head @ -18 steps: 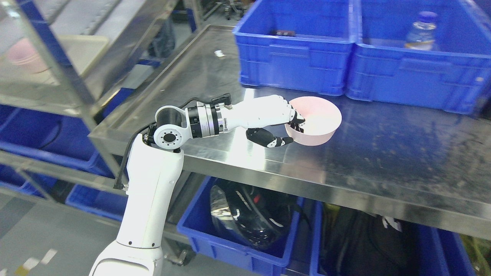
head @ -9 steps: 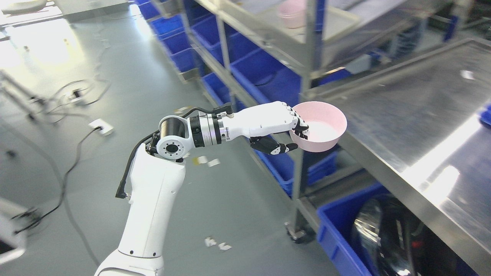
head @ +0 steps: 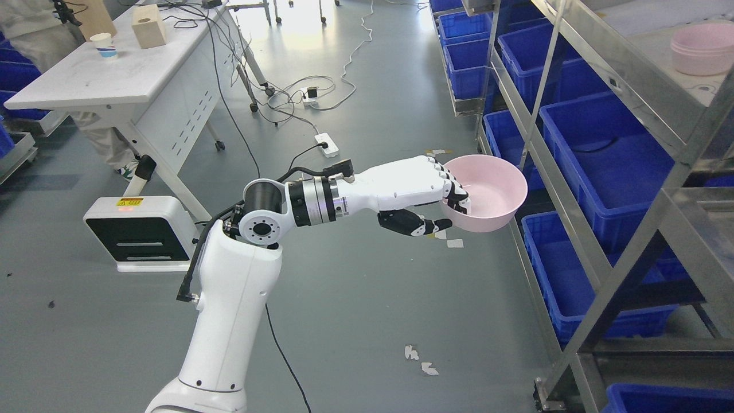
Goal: Stack pink IKEA bowl on shelf middle layer
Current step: 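Hold the pink bowl in the left hand while turning toward the shelf rack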
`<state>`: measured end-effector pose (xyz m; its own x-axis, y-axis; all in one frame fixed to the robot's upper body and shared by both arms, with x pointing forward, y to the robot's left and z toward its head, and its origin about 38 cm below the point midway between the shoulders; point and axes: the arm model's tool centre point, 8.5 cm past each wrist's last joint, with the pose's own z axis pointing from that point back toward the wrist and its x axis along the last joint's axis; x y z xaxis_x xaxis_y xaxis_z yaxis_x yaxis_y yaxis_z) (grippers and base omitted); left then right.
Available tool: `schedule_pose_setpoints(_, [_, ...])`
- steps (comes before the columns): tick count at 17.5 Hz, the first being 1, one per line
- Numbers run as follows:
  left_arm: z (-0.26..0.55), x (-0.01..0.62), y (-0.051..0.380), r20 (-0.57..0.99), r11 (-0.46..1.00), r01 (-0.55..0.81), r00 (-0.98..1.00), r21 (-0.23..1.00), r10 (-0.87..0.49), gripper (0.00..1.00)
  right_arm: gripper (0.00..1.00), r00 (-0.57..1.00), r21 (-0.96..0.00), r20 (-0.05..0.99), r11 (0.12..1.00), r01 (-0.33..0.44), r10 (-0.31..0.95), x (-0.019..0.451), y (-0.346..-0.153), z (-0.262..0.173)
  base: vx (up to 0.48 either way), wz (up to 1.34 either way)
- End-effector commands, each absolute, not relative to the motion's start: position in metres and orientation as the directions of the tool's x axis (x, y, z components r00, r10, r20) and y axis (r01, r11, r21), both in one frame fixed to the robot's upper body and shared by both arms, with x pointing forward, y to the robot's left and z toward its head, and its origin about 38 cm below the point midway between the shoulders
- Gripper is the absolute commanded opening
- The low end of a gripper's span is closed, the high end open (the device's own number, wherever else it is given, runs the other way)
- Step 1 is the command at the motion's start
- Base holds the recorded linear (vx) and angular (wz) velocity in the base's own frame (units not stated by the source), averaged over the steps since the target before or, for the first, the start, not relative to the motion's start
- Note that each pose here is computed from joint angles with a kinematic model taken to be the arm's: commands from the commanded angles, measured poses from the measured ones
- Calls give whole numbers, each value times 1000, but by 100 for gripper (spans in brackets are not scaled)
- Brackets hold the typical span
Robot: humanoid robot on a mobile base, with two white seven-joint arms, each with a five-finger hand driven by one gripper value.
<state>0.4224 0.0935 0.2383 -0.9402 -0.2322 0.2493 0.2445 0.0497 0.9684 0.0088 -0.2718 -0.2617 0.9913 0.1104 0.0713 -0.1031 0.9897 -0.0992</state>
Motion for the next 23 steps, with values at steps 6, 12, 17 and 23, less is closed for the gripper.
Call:
schedule_pose_setpoints(6, [239,418,96,231,36,229,-945,973,-232,1,100,990,-123,83,987,-102,113,12,-283,-261,71,220])
schedule_pose_setpoints(12, [232,415,94,243,32,242,-943,970,-227,1,100,990,-123,83,987,-102,113,12,-283,-261,189,151])
schedule_pose_setpoints(17, [231,411,90,232,21,233,-950,972,-210,1,100,990,-123,83,987,-102,113,12,-283,-261,358,12])
schedule_pose_setpoints(23, [229,409,86,231,11,233,-953,972,-199,1,100,990,-123,84,987,-102,113,13,-283,-261,452,-55])
